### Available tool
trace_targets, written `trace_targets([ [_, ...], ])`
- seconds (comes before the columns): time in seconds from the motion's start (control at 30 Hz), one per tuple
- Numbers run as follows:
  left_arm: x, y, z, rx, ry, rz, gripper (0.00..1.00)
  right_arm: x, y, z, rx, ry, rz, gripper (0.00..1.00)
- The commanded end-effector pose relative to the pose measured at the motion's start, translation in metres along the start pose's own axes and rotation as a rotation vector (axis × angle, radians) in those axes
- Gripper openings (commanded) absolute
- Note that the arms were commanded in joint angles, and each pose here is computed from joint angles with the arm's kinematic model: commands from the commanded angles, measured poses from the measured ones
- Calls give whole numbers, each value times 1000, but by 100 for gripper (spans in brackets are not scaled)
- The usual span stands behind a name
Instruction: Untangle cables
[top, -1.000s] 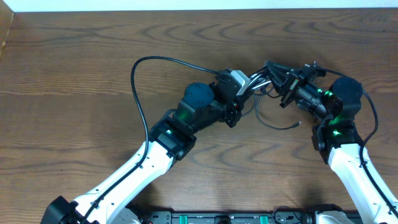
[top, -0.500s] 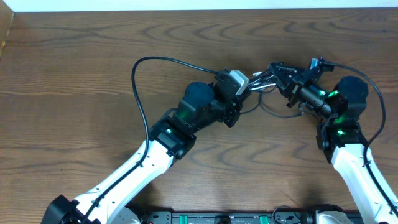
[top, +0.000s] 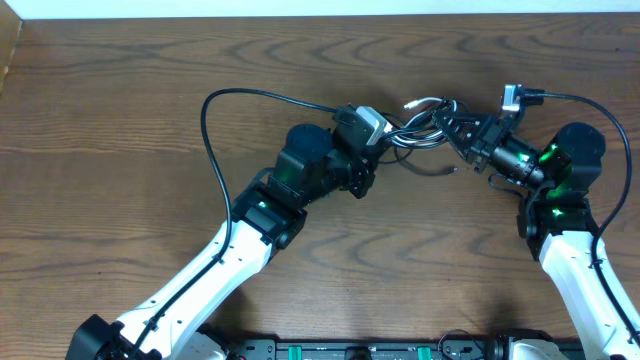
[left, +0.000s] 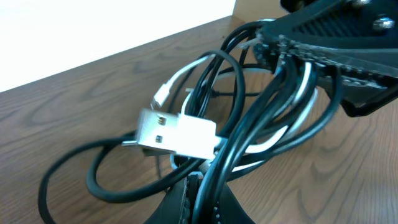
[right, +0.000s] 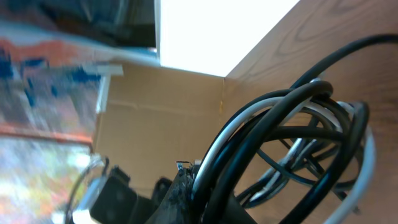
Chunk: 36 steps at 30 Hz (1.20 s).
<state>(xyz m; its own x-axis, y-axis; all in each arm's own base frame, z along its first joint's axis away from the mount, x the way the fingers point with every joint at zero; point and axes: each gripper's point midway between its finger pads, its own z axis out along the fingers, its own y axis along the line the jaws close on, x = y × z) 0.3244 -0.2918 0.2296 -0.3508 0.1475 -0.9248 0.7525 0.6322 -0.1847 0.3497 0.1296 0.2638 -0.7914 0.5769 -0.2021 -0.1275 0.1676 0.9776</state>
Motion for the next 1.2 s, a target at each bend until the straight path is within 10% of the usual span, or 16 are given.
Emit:
trace_targets([
  [0.0, -16, 29, -15, -107, -41, -7, 8, -12, 0, -12, -1, -26, -215, 1],
  [1.17, -19, 83, -33, -231, -59, -52, 8, 60, 22, -45, -277, 397, -577, 1],
])
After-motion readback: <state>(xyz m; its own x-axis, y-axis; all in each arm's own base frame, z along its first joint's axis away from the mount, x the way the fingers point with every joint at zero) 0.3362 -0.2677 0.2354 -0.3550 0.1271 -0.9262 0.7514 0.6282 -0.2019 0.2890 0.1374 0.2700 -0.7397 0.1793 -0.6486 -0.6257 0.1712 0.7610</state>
